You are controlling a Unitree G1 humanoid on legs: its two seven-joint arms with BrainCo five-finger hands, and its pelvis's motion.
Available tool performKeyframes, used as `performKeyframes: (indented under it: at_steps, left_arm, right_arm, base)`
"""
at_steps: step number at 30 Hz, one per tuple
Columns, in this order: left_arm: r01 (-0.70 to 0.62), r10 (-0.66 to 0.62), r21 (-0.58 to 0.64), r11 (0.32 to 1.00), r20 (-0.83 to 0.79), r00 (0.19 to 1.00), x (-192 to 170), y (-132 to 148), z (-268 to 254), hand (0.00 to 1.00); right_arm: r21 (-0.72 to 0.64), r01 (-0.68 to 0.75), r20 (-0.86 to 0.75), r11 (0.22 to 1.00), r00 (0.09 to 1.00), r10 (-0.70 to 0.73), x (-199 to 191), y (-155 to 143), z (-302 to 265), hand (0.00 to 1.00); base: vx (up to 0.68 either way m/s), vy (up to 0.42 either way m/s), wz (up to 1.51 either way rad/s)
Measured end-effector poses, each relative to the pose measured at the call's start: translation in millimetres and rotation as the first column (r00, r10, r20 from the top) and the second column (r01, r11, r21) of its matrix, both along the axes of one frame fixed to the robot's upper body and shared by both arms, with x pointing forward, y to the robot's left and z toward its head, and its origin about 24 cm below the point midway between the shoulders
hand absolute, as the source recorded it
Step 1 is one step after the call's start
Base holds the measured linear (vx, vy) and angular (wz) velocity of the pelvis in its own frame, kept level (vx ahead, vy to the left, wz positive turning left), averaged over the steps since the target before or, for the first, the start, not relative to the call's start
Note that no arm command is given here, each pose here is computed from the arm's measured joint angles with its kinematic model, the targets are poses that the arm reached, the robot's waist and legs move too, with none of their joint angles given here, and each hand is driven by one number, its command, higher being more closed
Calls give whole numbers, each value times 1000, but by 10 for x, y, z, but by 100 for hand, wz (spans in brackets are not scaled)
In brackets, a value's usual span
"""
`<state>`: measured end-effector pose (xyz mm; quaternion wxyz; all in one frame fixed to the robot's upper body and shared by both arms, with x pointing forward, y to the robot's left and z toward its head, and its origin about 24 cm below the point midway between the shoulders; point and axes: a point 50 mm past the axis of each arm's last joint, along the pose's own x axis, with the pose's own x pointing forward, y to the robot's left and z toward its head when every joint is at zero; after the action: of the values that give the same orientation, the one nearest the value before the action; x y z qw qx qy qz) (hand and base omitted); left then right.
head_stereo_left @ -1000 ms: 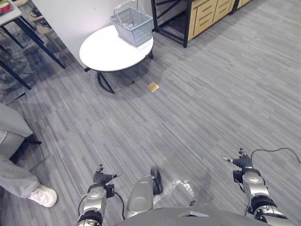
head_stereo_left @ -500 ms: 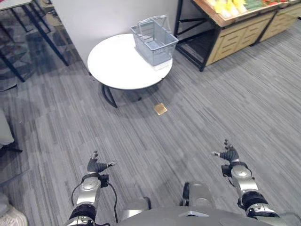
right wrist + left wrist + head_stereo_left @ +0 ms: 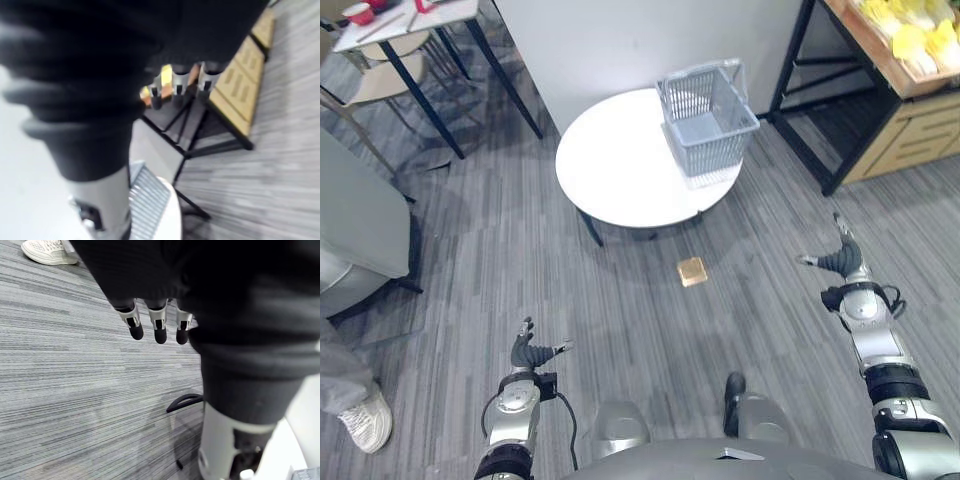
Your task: Pick vegetable in the basket
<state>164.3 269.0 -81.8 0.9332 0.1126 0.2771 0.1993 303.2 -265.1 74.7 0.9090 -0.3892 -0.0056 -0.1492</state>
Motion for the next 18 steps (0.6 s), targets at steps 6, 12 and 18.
performKeyframes:
  at_steps: [6,12,18]
  left_arm:
    - [2,-3,-14,1000,-29,1000,-95,-68,-71,0]
    - [102,-98,69,992,-55,994,1,11,-3,0]
    - [130,-130,80,988,-4,991,216,2,102,0]
  right_arm:
    - [-165,-24,36,986,999,31,52,-101,243,0]
    - [-269,-132,85,954,984,160,238,203,444,0]
    - [-294,-130,92,947,982,164,332,191,542,0]
  base:
    - [447,125,41]
    - [348,11,48]
    - [232,-244,61]
